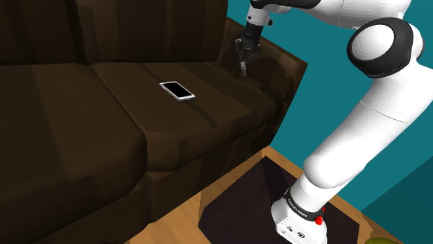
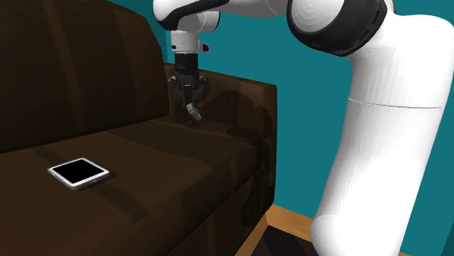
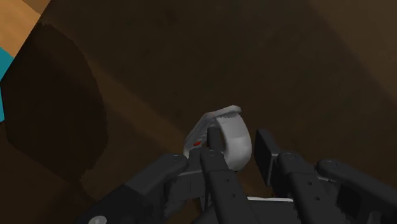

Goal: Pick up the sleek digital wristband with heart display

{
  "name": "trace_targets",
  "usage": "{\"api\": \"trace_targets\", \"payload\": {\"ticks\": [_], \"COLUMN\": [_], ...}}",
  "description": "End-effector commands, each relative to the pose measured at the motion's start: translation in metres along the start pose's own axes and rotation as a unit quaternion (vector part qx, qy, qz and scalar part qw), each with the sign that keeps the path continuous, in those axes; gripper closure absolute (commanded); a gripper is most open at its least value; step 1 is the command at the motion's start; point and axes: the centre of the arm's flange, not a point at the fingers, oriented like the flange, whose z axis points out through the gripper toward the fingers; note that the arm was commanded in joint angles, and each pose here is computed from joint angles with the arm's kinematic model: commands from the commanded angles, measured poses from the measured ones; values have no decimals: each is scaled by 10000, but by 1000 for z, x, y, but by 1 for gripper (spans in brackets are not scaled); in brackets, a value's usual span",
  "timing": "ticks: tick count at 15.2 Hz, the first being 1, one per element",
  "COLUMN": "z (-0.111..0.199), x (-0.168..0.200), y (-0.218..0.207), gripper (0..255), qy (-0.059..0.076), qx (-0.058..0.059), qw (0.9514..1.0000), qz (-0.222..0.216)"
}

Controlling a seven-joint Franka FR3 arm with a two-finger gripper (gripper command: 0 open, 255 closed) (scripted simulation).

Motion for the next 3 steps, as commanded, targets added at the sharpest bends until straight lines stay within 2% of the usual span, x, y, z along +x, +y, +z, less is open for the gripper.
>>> {"api": "trace_targets", "payload": {"ticks": [1, 3], "z": [-10, -11], "x": [1, 1], "y": [-2, -2], "gripper": [255, 255], "qy": [-1, -1], "qx": [-2, -2], "qw": [10000, 10000], "qz": [-1, -1]}}
